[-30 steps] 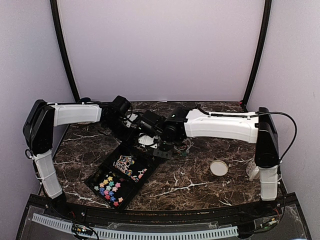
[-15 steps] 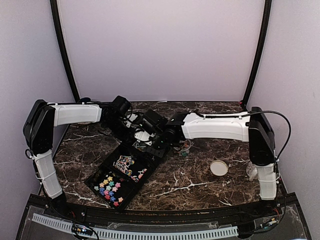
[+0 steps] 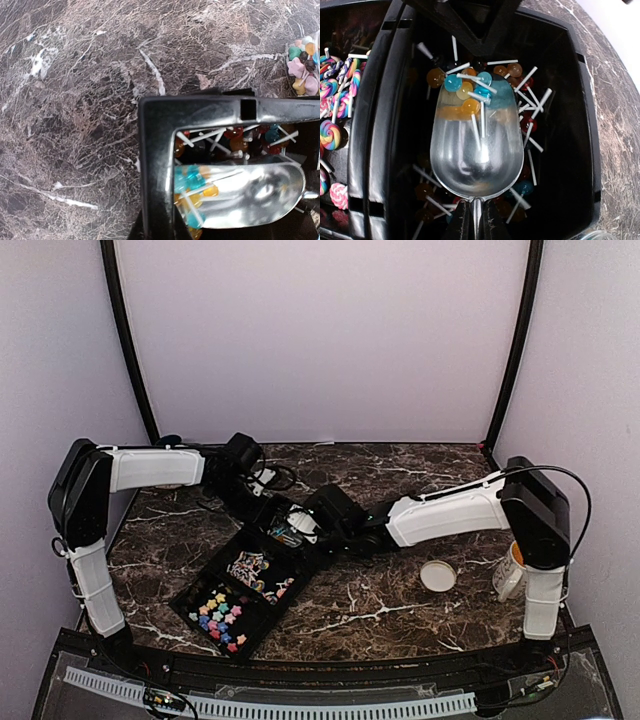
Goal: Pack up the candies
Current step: Scoop the fake candies from the storage box.
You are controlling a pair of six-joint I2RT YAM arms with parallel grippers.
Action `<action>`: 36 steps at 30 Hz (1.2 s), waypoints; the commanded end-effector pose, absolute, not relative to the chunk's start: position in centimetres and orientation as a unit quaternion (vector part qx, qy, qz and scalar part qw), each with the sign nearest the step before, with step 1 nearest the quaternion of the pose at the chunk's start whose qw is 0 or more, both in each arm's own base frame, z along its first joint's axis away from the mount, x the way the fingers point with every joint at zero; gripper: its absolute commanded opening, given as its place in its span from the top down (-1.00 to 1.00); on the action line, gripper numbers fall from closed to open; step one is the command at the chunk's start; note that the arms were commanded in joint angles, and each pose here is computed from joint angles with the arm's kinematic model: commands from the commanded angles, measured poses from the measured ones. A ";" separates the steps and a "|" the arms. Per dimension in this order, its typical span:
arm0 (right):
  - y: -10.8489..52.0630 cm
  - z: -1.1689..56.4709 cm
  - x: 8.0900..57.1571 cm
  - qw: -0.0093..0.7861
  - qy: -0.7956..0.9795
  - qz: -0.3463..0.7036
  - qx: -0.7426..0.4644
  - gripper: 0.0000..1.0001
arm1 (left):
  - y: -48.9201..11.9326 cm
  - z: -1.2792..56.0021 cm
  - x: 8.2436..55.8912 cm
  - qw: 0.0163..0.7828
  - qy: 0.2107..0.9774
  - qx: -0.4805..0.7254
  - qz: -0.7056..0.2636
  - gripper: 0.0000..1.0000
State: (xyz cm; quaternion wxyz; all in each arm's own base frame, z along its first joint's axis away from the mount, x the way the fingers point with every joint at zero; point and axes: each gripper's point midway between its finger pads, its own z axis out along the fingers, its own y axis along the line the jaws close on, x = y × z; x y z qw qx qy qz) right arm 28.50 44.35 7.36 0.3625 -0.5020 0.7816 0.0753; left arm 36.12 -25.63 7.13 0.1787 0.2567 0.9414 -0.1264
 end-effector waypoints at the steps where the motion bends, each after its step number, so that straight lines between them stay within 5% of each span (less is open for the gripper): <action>1: 42.8 8.1 29.4 0.396 0.787 0.083 -0.466 1.00 | -27.2 10.7 36.3 0.213 0.926 0.264 -0.162 1.00; 36: 38.1 15.4 27.0 0.554 0.708 0.160 -0.408 1.00 | -26.5 10.4 36.6 0.213 0.930 0.257 -0.152 1.00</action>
